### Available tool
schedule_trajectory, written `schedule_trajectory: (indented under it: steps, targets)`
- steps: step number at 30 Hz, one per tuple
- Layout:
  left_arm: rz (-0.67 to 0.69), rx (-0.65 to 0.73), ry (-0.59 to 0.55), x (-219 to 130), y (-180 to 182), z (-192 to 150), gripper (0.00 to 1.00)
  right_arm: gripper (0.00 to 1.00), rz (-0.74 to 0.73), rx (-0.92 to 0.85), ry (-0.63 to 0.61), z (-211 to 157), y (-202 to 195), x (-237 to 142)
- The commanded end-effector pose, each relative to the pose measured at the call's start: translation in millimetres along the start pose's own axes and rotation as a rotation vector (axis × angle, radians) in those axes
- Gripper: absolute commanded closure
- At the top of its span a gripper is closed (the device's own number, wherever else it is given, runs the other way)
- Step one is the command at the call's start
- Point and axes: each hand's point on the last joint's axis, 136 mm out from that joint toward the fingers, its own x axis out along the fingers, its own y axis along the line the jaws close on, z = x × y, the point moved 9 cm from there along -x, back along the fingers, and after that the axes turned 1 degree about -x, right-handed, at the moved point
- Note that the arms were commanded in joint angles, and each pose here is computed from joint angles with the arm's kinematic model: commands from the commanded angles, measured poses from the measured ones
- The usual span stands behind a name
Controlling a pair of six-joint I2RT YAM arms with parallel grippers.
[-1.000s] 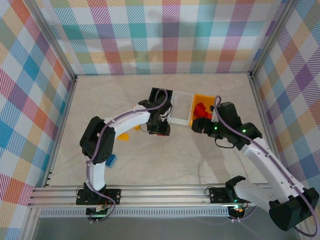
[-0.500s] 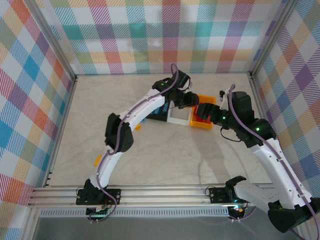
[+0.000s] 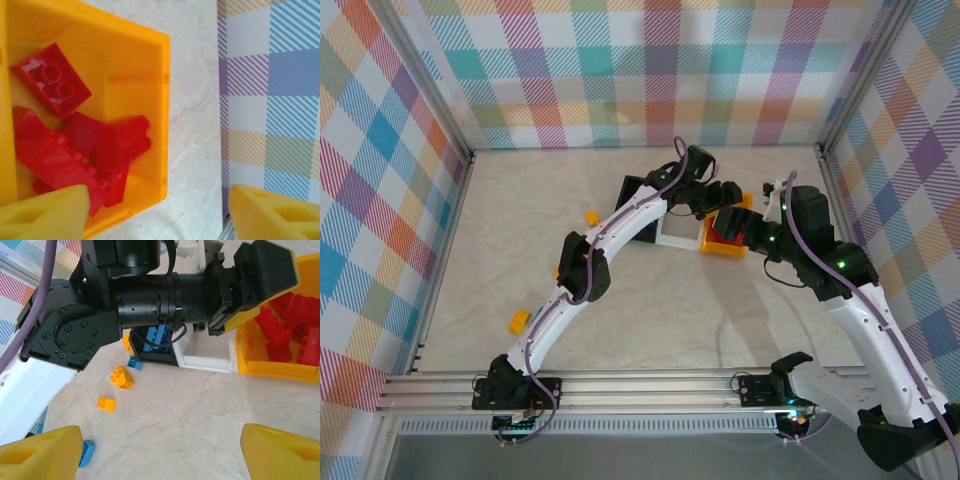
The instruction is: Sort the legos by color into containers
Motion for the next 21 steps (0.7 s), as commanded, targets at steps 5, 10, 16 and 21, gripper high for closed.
schedule_trajectory:
  steps: [5, 10, 16, 21]
  targets:
    - [0.037, 0.118, -0.021, -52.9, -28.0, -1.1, 0.19, 0.17, 0.036, -0.034, 0.034, 2.8, 5.4, 2.2]
    - [0.268, 0.202, -0.074, -121.5, -22.3, -7.6, 0.19, 0.17, 0.094, -0.043, 0.102, 9.1, 14.3, 19.4]
    - [0.517, 0.041, -0.157, -222.3, 48.2, -31.7, 0.18, 0.18, 0.205, -0.008, 0.223, 11.1, 25.8, 60.6]
    - [0.671, -0.047, -0.176, -291.0, 105.7, -85.9, 0.19, 0.18, 0.251, -0.047, 0.368, 1.0, 44.6, 105.3]
